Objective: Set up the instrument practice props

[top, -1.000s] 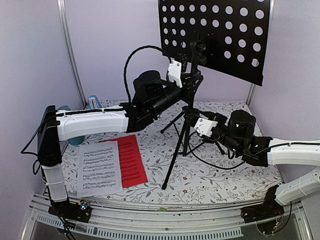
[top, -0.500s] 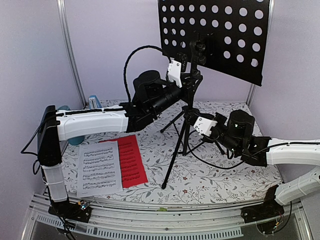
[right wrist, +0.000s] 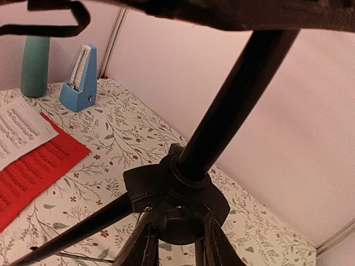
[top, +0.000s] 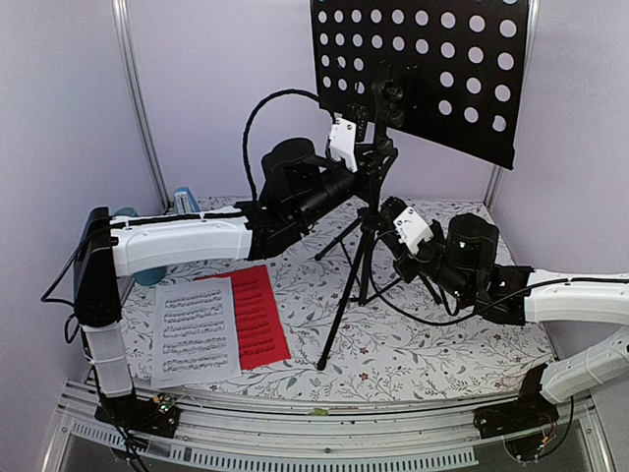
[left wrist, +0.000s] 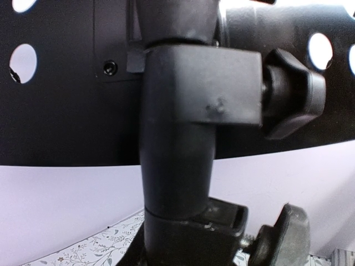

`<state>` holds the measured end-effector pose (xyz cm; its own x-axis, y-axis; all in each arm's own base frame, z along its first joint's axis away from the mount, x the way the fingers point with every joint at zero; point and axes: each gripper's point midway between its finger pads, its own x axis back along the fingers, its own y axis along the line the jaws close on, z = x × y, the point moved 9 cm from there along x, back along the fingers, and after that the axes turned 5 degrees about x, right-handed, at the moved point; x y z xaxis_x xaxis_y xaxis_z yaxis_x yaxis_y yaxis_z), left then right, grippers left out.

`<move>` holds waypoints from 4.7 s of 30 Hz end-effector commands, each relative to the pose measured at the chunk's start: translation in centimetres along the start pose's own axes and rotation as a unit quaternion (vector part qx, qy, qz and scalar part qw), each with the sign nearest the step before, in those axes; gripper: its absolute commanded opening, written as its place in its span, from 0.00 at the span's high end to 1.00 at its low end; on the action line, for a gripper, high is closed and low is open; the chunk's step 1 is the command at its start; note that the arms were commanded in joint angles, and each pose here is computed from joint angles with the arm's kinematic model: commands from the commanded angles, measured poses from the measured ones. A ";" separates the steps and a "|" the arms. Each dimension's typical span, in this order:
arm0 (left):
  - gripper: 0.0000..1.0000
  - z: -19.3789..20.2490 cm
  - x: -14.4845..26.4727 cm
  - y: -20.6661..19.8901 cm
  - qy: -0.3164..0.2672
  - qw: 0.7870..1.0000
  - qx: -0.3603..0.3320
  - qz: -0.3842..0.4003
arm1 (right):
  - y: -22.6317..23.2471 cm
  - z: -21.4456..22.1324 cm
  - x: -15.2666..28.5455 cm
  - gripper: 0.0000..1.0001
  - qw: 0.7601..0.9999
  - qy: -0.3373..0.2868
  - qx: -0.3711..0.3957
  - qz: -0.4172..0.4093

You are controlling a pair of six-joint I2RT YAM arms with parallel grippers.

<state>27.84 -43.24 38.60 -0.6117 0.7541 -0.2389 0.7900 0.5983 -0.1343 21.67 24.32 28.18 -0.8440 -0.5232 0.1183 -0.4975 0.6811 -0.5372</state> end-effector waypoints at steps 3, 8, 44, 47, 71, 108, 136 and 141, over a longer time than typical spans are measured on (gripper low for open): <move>1.00 -3.4 0.2 -0.8 -0.058 0.998 0.003 0.016 | 0.5 0.6 -0.4 1.00 0.968 0.045 -0.245 -0.004; 1.00 -3.3 0.1 -0.7 -0.057 0.998 0.003 0.016 | 0.5 0.4 -0.8 1.00 0.936 0.071 -0.346 -0.002; 0.77 -4.0 1.0 -0.8 -0.057 0.998 0.010 0.023 | -4.2 0.1 3.6 0.15 0.927 -0.013 -0.365 -0.086; 0.61 -4.1 1.2 -0.7 -0.053 0.998 0.014 0.024 | -5.0 0.7 3.2 0.12 0.928 -0.015 -0.358 -0.102; 0.12 5.1 10.2 -0.4 0.190 0.972 0.127 -0.060 | -6.5 7.1 -1.6 0.02 0.892 -0.038 -0.342 -0.293; 1.00 15.7 9.5 2.9 0.394 0.912 0.048 -0.099 | -3.7 9.0 -4.2 0.53 0.868 0.010 -0.325 -0.376; 0.61 16.2 3.2 12.8 0.361 0.929 -0.060 -0.049 | -0.3 9.1 0.2 0.61 0.901 0.016 -0.352 -0.253; 0.48 15.3 2.4 13.8 0.344 0.934 -0.066 -0.067 | 1.1 8.7 0.1 0.61 0.903 0.023 -0.354 -0.243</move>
<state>35.43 -37.92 19.53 -0.5310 0.6644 0.5260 0.7703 0.6371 -0.0270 23.86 19.58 20.55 -0.4968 -0.8335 0.2419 -0.8053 0.5467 0.2295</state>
